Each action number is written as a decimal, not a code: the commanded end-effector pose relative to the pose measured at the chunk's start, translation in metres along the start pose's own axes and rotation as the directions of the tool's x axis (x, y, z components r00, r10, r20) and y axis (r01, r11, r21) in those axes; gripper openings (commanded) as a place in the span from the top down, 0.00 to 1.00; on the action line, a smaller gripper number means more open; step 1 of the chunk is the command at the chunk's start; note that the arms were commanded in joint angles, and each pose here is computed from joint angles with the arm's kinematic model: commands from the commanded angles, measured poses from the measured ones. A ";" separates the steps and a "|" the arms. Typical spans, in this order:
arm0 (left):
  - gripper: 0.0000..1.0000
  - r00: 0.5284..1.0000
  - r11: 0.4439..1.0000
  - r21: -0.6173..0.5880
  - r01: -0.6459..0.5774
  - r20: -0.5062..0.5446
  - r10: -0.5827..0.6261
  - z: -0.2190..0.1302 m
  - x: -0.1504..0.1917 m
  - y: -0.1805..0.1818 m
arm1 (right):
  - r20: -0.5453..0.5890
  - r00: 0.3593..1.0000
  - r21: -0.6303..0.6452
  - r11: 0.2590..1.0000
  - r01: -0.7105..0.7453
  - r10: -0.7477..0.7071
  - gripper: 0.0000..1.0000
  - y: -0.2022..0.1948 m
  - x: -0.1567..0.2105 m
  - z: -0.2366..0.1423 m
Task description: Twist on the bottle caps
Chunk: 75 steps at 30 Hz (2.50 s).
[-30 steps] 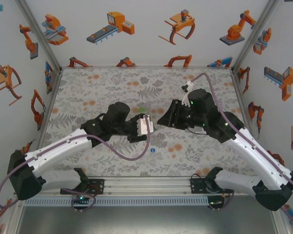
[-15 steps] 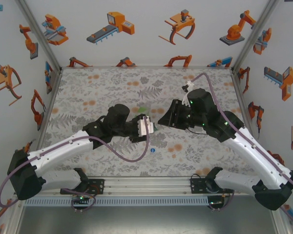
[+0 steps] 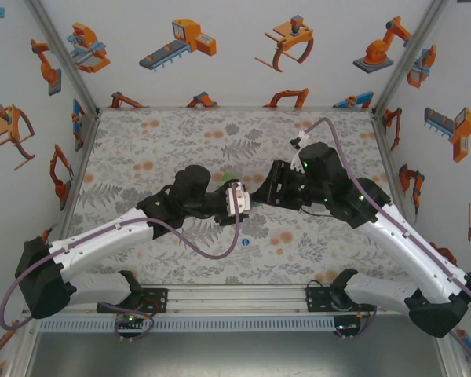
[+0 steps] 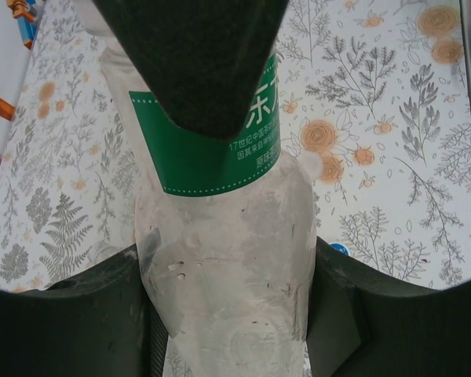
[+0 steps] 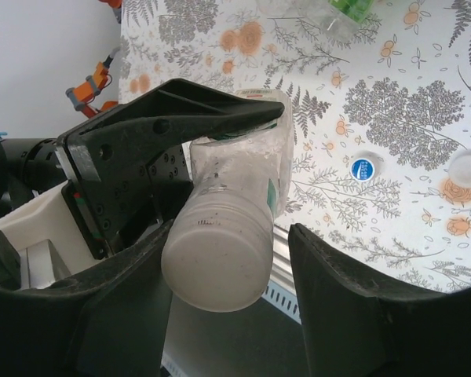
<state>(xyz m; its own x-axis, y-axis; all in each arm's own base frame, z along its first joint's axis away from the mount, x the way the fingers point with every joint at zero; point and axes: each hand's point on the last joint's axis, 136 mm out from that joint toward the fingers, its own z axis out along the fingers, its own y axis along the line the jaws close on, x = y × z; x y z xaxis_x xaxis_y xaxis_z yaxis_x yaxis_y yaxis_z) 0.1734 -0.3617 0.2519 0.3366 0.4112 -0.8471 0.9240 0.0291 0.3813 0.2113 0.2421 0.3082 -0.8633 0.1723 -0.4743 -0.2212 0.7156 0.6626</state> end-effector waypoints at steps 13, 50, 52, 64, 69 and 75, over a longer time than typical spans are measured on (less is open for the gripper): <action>1.00 1.000 1.000 0.006 0.015 0.025 -0.015 -0.001 -0.017 0.006 | 0.134 0.966 -0.005 0.975 0.222 -0.220 0.30 0.016 -0.016 -0.063; 1.00 0.997 0.914 0.406 0.026 0.061 -0.056 -0.039 -0.029 -0.070 | 0.324 0.211 -0.469 0.037 0.882 -0.922 0.31 0.077 0.074 -0.073; 1.00 0.996 0.913 0.406 0.029 0.060 -0.058 -0.038 -0.029 -0.069 | 0.325 0.219 -0.486 0.037 0.873 -0.920 0.32 0.078 0.076 -0.072; 1.00 0.996 0.913 0.406 0.034 0.066 -0.067 -0.039 -0.032 -0.069 | 0.304 0.220 -0.483 0.049 0.874 -0.927 0.40 0.070 0.077 -0.058; 1.00 0.995 0.913 0.406 0.039 0.064 -0.071 -0.038 -0.032 -0.068 | 0.305 0.215 -0.473 0.049 0.880 -0.928 0.46 0.069 0.076 -0.056; 1.00 0.995 0.914 0.403 0.039 0.065 -0.071 -0.036 -0.031 -0.068 | 0.295 0.218 -0.476 0.055 0.878 -0.930 0.56 0.067 0.077 -0.055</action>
<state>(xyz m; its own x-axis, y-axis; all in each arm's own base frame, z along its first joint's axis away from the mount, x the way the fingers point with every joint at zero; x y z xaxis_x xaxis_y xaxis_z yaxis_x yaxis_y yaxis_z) 0.0979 -0.3411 0.2473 0.2666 0.3979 -0.8778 0.9405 -0.3064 0.1468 0.1056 0.2641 0.3470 0.1200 -0.4417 -0.8891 -0.9902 -0.1174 -0.0753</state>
